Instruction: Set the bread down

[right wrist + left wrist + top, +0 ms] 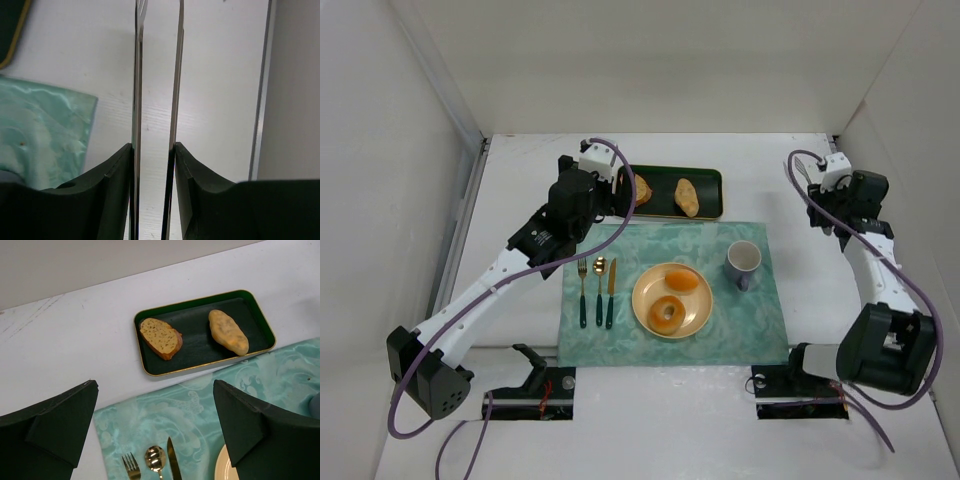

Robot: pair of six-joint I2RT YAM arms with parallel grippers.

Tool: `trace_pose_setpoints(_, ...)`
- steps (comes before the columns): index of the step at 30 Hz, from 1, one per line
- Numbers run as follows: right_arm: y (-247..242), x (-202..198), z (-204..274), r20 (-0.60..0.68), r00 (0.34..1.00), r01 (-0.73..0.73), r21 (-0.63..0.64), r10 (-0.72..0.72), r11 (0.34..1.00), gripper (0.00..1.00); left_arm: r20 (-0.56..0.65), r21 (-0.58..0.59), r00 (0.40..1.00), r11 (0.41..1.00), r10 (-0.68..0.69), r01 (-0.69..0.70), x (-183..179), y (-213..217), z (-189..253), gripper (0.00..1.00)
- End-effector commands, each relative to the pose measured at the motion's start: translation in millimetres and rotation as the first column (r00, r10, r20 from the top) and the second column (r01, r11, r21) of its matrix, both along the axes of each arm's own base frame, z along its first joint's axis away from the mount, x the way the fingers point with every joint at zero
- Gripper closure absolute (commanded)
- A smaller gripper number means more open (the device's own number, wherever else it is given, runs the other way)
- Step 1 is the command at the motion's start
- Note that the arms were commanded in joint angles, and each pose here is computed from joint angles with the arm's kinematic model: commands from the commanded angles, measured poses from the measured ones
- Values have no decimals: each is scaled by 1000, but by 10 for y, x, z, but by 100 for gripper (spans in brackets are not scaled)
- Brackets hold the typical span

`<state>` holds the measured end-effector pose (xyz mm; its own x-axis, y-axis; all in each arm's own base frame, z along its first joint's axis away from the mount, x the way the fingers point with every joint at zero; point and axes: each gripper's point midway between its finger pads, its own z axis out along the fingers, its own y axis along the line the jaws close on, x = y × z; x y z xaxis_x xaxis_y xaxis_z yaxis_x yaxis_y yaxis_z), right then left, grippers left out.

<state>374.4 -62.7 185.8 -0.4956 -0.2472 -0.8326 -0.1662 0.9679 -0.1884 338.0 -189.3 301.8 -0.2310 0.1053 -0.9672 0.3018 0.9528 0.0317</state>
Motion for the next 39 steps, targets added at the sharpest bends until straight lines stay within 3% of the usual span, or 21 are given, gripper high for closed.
trace_pose_setpoints(1,-187,121,-61,27,1000,14,3,-14,1000,58,58,-43,998,999,-9,12,-41,9,251,0)
trace_pose_setpoints(9,-270,91,-745,-169,986,4,53,5,999,58,58,-43,998,999,-9,12,-41,9,251,0)
trace_pose_setpoints(18,-408,73,-1059,-277,961,48,83,-24,995,52,51,-38,999,999,-9,11,-25,-3,218,0)
trace_pose_setpoints(22,-398,44,-1172,-317,948,52,96,-19,994,44,43,-32,999,999,-10,11,-10,-15,185,0)
trace_pose_setpoints(24,-427,71,-1166,-324,946,59,89,-27,994,35,43,-32,999,999,-10,11,-10,-15,185,0)
trace_pose_setpoints(32,-470,17,-1293,-360,932,92,121,-43,988,25,43,-32,999,999,-10,11,-10,-15,185,0)
trace_pose_setpoints(34,-474,29,-1202,-338,940,90,114,-46,989,16,43,-32,999,999,-10,11,-10,-15,185,0)
trace_pose_setpoints(38,-420,10,-745,-219,975,42,84,-22,996,13,43,-32,999,999,-10,11,-10,-15,185,0)
trace_pose_setpoints(39,-389,-24,-628,-187,982,33,79,-17,996,0,43,-32,999,999,-10,11,-10,-15,185,0)
